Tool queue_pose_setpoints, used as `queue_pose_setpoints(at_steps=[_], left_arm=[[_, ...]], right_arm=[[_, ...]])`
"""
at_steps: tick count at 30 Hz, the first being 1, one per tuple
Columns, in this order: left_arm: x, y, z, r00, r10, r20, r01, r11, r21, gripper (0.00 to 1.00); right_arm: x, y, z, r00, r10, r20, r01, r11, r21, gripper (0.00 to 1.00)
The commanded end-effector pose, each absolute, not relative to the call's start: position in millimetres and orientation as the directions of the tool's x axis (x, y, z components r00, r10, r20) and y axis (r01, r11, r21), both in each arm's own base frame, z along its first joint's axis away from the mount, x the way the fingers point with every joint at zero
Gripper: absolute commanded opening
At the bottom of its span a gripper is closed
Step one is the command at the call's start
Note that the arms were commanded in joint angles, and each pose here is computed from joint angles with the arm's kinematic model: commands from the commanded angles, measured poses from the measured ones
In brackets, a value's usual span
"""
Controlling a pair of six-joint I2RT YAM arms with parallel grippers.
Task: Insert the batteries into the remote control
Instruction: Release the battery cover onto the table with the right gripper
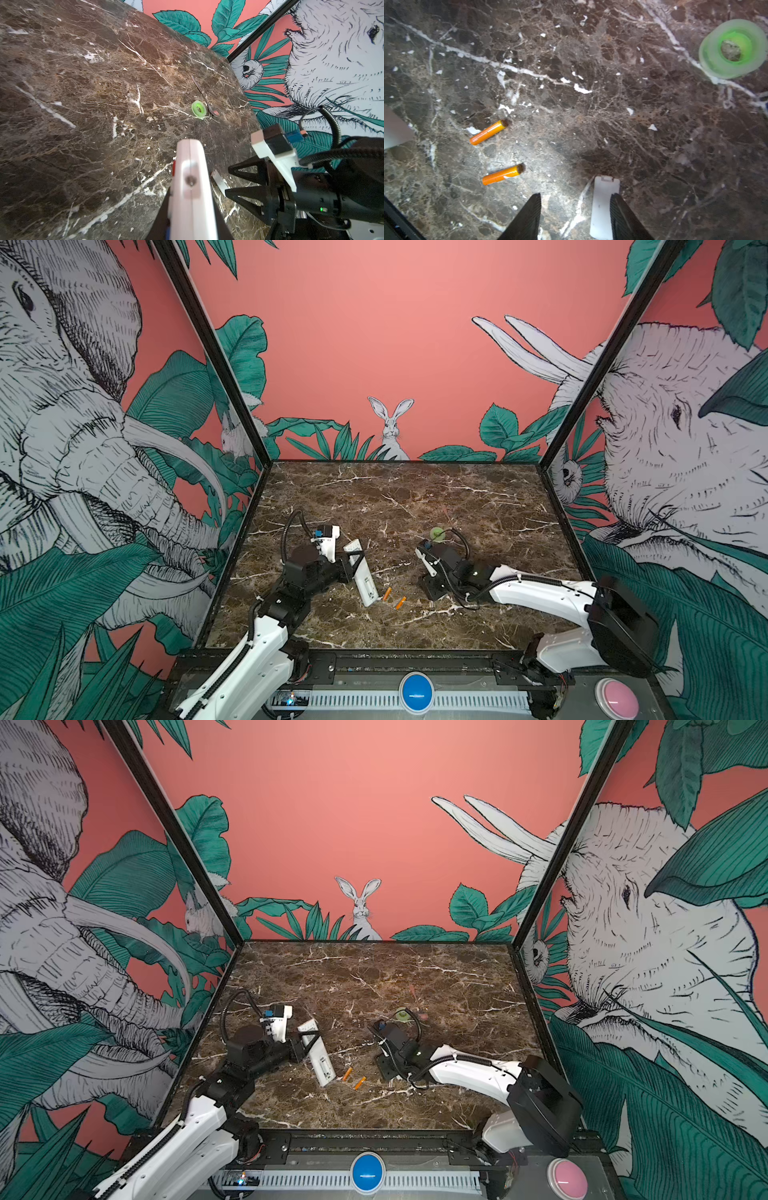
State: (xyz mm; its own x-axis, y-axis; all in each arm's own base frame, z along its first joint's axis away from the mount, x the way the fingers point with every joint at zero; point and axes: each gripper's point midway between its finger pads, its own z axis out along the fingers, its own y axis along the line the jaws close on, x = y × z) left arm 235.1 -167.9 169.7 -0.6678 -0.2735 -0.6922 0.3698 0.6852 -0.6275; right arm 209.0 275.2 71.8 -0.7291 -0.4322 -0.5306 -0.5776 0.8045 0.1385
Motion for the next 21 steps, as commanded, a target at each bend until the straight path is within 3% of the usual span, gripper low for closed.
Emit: queue_pose_setpoints(at_steps=[1,15,21], left_arm=[[234.7,-162.0,166.9,-0.667,-0.290,-0.687,0.348,0.694,-0.631,0.00],[233.4,-161.4,166.5,-0.650,-0.275,-0.708,0.381,0.688,-0.617,0.00],[229.2,-161.7,169.3,-0.641,-0.256,-0.723,0.408,0.685,-0.604,0.00]], right_arm=[[204.2,287.5,79.9,-0.745,-0.379,-0.549,-0.557,0.806,0.201,0.53],[188.5,306.7,76.5,-0.801,-0.328,-0.501,-0.488,0.842,0.229,0.48],[183.8,323.7,73.5,-0.773,-0.412,-0.483,-0.562,0.798,0.218,0.46]])
